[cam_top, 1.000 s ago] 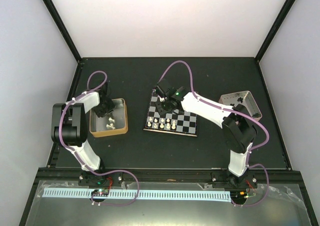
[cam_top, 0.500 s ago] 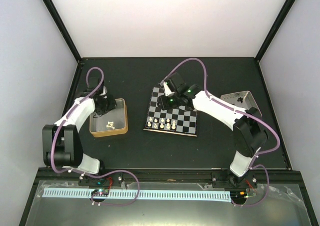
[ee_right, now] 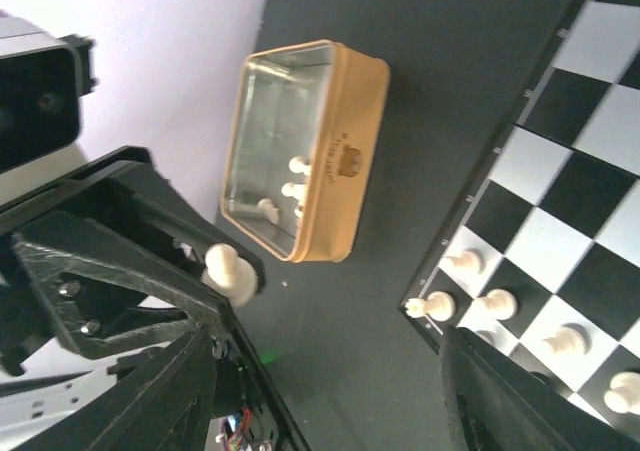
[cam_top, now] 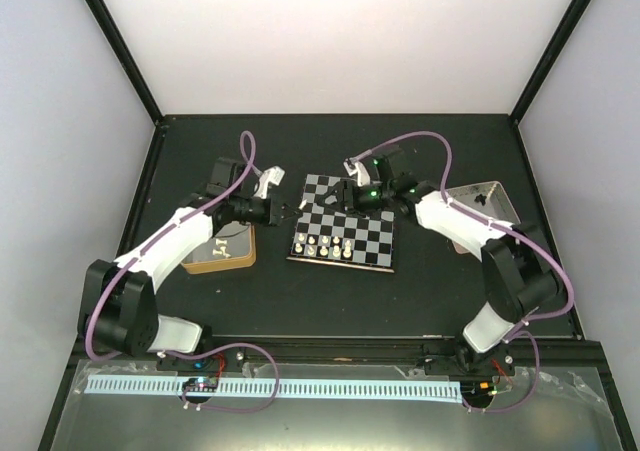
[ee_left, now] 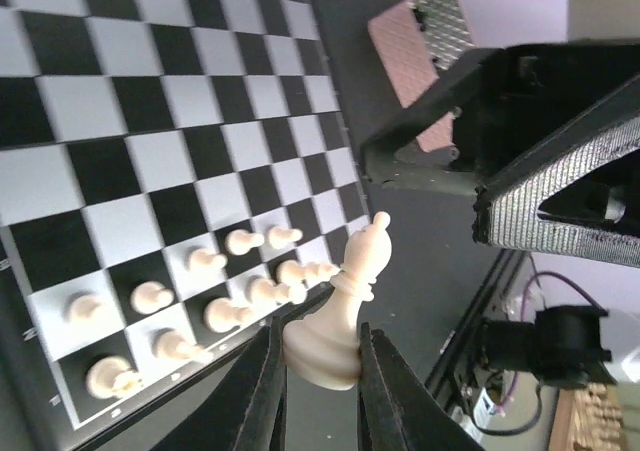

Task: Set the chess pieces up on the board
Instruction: Place the chess piece on the chessboard.

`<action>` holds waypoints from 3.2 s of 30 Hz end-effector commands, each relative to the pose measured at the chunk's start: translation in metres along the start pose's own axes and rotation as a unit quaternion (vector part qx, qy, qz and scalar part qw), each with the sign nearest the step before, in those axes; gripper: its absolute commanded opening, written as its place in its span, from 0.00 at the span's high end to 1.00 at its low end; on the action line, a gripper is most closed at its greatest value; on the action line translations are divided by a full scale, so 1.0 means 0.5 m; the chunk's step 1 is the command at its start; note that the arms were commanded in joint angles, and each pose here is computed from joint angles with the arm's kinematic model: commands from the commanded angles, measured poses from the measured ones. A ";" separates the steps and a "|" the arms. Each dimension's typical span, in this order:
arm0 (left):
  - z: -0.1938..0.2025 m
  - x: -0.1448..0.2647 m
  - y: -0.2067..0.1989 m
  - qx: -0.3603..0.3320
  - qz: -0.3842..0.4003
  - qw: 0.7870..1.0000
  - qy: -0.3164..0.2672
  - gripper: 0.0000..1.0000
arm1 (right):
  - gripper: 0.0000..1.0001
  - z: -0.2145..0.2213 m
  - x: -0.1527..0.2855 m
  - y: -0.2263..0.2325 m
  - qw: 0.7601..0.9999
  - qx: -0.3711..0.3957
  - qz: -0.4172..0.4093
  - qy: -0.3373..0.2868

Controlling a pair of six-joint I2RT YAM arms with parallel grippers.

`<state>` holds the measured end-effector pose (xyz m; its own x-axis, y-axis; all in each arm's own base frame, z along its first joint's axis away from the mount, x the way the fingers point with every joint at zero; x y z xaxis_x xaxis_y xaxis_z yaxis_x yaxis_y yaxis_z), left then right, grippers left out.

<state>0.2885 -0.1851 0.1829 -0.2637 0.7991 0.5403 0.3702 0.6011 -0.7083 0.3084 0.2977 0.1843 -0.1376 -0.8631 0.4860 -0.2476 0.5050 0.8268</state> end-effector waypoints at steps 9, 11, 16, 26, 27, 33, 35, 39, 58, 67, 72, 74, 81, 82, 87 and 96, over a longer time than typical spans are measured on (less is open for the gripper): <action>-0.028 -0.014 -0.132 -0.137 0.121 0.983 -0.008 0.89 | 0.39 -0.008 0.052 0.116 0.992 0.048 -0.118 -0.013; -0.025 -0.017 -0.135 -0.138 0.122 0.983 -0.004 0.89 | 0.43 -0.007 0.051 0.116 0.992 0.050 -0.120 -0.009; -0.027 -0.019 -0.135 -0.139 0.123 0.983 -0.004 0.90 | 0.57 0.003 0.045 0.111 0.991 0.048 -0.122 0.008; -0.029 -0.025 -0.134 -0.138 0.127 0.982 0.000 0.89 | 0.67 0.019 0.030 0.084 0.993 0.044 -0.105 0.031; -0.028 -0.025 -0.134 -0.137 0.127 0.982 0.001 0.89 | 0.70 0.020 0.029 0.084 0.993 0.044 -0.104 0.033; -0.024 -0.026 -0.135 -0.136 0.135 0.981 0.005 0.88 | 0.85 0.017 0.022 0.078 0.994 0.043 -0.095 0.031; -0.021 -0.026 -0.136 -0.137 0.139 0.981 0.007 0.87 | 0.89 0.013 0.022 0.075 0.995 0.045 -0.089 0.025; -0.019 -0.026 -0.134 -0.135 0.137 0.981 0.008 0.79 | 0.94 0.005 0.025 0.068 0.996 0.054 -0.068 0.004; -0.063 0.133 0.036 -0.066 -0.256 0.937 -0.227 0.32 | 0.98 0.073 0.131 -0.091 0.914 0.172 0.346 -0.124; -0.039 0.291 0.038 -0.030 -0.347 0.857 -0.381 0.18 | 0.98 0.155 0.100 -0.139 0.909 0.197 0.360 -0.066; -0.022 0.314 0.031 -0.034 -0.333 0.844 -0.418 0.11 | 0.98 0.180 0.064 -0.162 0.910 0.203 0.359 -0.036; -0.018 0.314 0.034 -0.032 -0.334 0.845 -0.417 0.11 | 0.98 0.187 0.052 -0.171 0.910 0.202 0.362 -0.025; -0.018 0.308 0.041 -0.028 -0.343 0.847 -0.405 0.10 | 0.98 0.206 0.025 -0.185 0.908 0.206 0.365 -0.003; -0.017 0.307 0.042 -0.027 -0.343 0.848 -0.404 0.10 | 0.98 0.206 0.024 -0.188 0.907 0.206 0.368 -0.003; -0.018 0.305 0.043 -0.026 -0.343 0.848 -0.402 0.10 | 0.98 0.206 0.020 -0.201 0.903 0.203 0.379 -0.005; -0.020 0.299 0.047 -0.023 -0.344 0.850 -0.398 0.10 | 0.94 0.209 0.019 -0.218 0.897 0.203 0.392 -0.007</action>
<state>0.2639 -0.0545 0.2445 -0.9379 0.0438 0.3442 -0.0685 0.9491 -0.3074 0.2313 0.2344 0.0762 -0.4127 -0.2687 0.8703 -0.4069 0.9092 0.0878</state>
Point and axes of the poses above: each gripper's point midway between its finger pads, its own x axis back along the fingers, its own y axis along the line the jaws close on, z = x × y, the point moved 3 cm from there along x, back along the fingers, and after that the axes turned 3 degrees about -x, right-handed, at the moved point
